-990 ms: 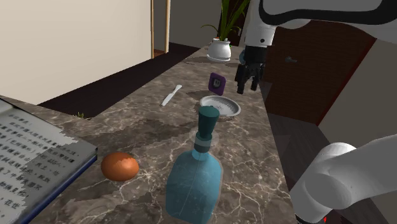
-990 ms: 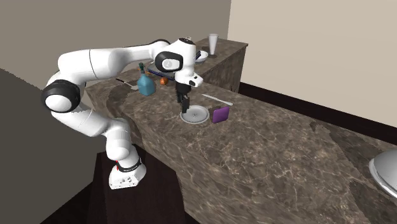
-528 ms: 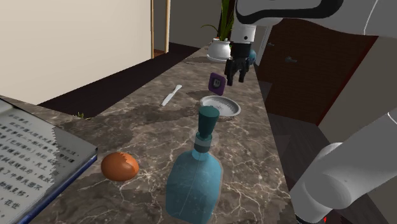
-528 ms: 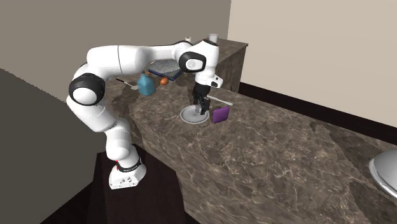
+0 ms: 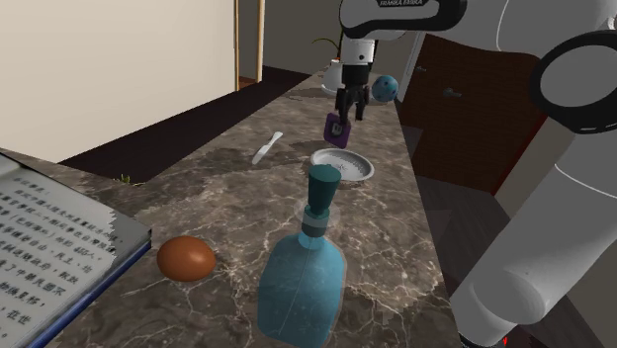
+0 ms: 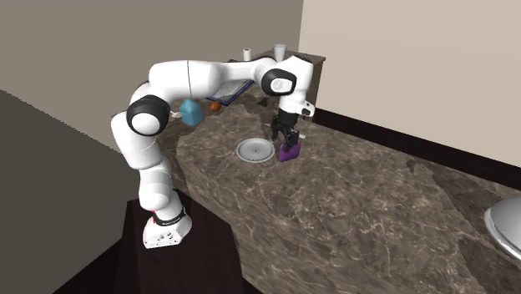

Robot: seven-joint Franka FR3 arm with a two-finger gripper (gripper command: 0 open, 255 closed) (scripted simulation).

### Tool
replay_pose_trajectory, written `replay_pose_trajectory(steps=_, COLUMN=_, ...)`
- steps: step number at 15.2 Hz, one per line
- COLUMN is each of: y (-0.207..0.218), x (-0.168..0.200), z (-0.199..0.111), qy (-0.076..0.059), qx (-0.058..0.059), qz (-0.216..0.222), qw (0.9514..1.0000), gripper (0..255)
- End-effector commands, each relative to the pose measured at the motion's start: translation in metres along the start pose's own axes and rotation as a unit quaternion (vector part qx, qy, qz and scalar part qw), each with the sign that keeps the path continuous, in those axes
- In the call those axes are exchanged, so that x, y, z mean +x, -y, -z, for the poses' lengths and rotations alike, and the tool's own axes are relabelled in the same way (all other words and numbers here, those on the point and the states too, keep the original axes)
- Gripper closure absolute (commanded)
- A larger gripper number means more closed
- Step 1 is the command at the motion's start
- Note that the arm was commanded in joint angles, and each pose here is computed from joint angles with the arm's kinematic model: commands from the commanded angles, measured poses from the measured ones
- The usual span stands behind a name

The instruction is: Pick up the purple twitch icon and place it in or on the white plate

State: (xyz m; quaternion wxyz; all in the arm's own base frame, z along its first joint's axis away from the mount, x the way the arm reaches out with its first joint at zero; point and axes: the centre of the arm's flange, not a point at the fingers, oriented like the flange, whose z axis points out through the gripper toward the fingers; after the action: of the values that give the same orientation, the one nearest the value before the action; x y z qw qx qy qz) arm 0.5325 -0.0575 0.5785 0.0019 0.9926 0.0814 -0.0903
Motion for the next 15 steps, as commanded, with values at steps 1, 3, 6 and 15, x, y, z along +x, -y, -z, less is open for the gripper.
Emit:
replay_pose_trajectory(steps=1, y=-0.002, x=0.003, z=-0.009, qy=0.000, qx=0.000, qz=0.001, qw=1.0000, gripper=0)
replay_pose_trajectory(steps=3, y=-0.002, x=0.003, z=-0.020, qy=0.000, qx=0.000, qz=0.001, qw=1.0000, gripper=0)
replay_pose_trajectory(steps=6, y=-0.002, x=0.003, z=-0.033, qy=0.000, qx=0.000, qz=0.001, qw=1.0000, gripper=0)
replay_pose_trajectory(steps=15, y=-0.002, x=0.003, z=-0.033, qy=0.000, qx=0.000, qz=0.001, qw=1.0000, gripper=255)
